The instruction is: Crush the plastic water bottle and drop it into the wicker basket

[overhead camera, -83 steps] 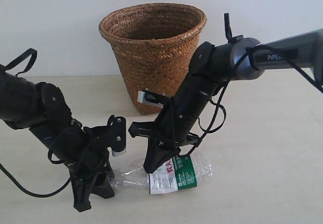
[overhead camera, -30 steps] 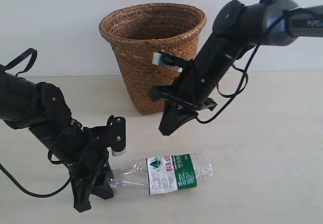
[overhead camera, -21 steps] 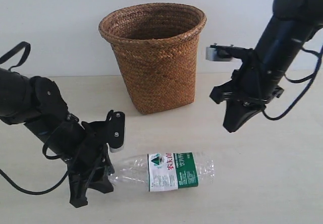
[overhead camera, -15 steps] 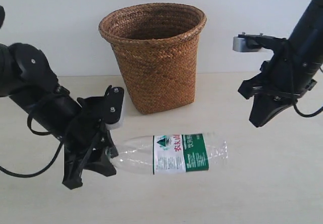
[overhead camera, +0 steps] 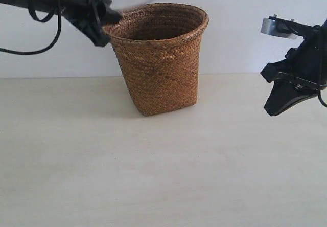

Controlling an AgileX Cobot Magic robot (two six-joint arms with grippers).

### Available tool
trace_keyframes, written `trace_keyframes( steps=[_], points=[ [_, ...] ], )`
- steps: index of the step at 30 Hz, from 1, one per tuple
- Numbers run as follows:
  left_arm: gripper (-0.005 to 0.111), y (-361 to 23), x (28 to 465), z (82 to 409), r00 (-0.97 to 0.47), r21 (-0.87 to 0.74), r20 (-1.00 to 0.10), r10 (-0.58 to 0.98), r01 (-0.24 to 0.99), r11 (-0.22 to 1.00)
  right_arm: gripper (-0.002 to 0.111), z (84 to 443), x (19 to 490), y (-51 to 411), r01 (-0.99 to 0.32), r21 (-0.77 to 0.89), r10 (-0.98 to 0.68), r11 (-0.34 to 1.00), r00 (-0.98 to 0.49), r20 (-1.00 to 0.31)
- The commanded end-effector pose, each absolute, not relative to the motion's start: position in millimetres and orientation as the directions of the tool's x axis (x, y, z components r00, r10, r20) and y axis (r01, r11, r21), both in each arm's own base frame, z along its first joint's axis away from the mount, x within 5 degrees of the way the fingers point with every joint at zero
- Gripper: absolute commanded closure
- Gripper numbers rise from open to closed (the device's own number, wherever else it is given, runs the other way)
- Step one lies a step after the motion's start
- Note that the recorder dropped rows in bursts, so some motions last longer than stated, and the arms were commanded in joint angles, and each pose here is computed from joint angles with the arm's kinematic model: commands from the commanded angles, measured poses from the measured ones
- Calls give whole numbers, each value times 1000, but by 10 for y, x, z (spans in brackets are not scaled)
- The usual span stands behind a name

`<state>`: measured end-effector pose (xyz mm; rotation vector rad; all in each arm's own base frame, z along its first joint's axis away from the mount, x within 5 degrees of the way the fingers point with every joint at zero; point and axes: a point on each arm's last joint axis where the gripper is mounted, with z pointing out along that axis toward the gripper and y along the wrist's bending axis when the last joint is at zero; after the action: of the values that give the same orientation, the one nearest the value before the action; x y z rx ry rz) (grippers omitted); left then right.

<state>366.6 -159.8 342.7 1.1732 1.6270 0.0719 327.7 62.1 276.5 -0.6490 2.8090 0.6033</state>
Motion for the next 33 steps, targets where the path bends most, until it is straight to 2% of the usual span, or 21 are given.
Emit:
trace_keyframes(
  steps=[1,2,7,15,17,18,20,22,25,28,33],
  points=[
    [10,-1643,3875,3403,32,537,-760,649,593,600,108,2725,3209,659,-486,395,-394,779,-871,-294],
    [-3,-1652,3901,3392,22,525,-768,640,593,610,108,2710,3203,661,-486,397,-395,778,-871,-293],
    [-1,-1652,3895,3397,22,525,-768,641,596,608,108,2667,3181,659,-480,405,-395,778,-876,-277],
    [0,-1617,3716,3633,51,523,-774,631,613,593,108,2668,3203,660,-478,396,-383,784,-875,-296],
    [3,-1614,3637,3689,55,514,-772,633,640,571,108,2669,3207,659,-477,394,-381,785,-875,-300],
    [8,-1615,3590,3708,54,506,-768,638,662,553,108,2669,3215,658,-477,390,-378,788,-874,-306],
    [27,-1610,3509,3725,44,489,-756,653,701,519,108,2669,3231,656,-476,381,-371,793,-872,-319],
    [53,-1583,3441,3713,16,477,-725,688,733,485,108,2668,3245,651,-476,370,-367,798,-870,-328],
    [102,-1477,3322,3681,-51,472,-623,781,771,428,108,2645,3247,606,-482,321,-389,815,-867,-312],
    [100,-1345,3221,3644,-130,463,-499,857,796,390,108,2634,3256,468,-445,192,-397,875,-885,-242],
    [100,-1116,3062,3622,-340,409,-332,880,789,459,108,2751,3188,190,-347,-71,-354,935,-924,-148]
  ],
)
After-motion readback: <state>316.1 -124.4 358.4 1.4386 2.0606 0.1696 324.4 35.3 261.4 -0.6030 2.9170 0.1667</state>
